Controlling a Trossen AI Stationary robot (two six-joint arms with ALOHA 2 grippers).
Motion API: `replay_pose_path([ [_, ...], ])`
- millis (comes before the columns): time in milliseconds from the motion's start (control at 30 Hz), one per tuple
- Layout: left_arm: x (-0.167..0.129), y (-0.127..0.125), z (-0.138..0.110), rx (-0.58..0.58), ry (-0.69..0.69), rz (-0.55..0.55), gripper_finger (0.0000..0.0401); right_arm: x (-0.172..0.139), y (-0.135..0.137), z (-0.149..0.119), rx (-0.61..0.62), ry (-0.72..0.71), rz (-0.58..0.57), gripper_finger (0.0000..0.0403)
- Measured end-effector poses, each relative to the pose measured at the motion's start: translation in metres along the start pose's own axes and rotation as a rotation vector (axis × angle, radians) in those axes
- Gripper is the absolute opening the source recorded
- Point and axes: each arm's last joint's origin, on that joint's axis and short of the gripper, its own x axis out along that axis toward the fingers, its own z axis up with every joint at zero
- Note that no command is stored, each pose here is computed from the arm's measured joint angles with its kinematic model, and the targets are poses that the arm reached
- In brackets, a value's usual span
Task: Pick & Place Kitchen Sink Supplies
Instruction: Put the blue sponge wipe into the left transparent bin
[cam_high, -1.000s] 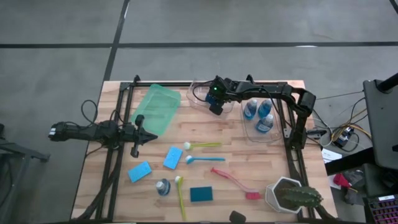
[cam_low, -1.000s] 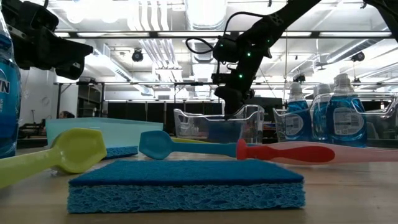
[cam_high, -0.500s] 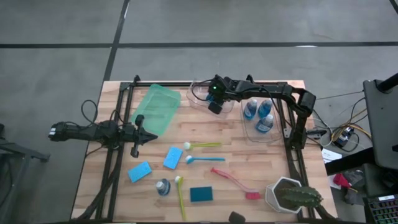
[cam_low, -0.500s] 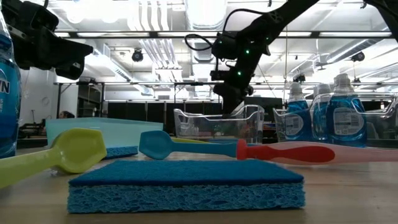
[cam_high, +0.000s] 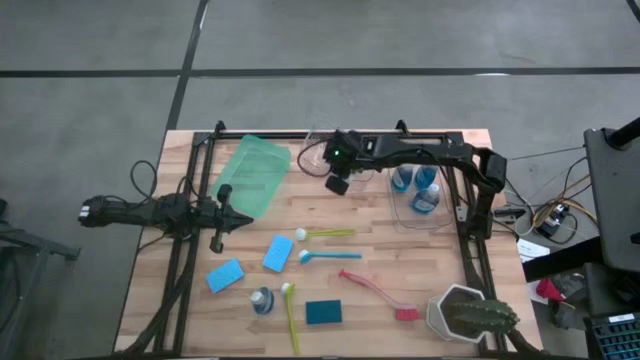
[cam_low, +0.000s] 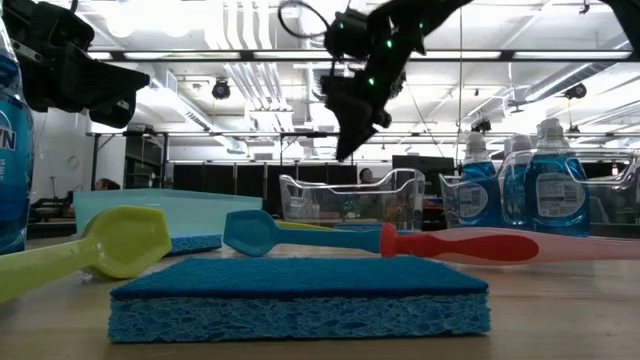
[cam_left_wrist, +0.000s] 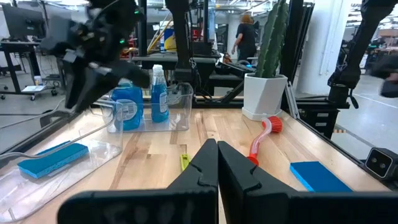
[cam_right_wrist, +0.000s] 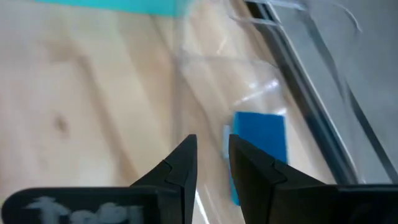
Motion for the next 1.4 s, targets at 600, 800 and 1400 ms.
replay_pose_path([
  [600, 0.0, 0.0, 0.0, 0.0, 0.0, 0.0, 0.0, -0.059, 0.147, -0.021, -0.338, -0.082, 0.231, 0.0104],
  [800, 0.0, 0.0, 0.0, 0.0, 0.0, 0.0, 0.0, -0.081, 0.188, -0.04, -0.354, -0.098, 0.297, 0.0143],
  [1400, 0.0, 0.0, 0.0, 0.0, 0.0, 0.0, 0.0, -0.107, 0.267, -0.085, -0.351, -0.146, 0.442, 0.0215],
])
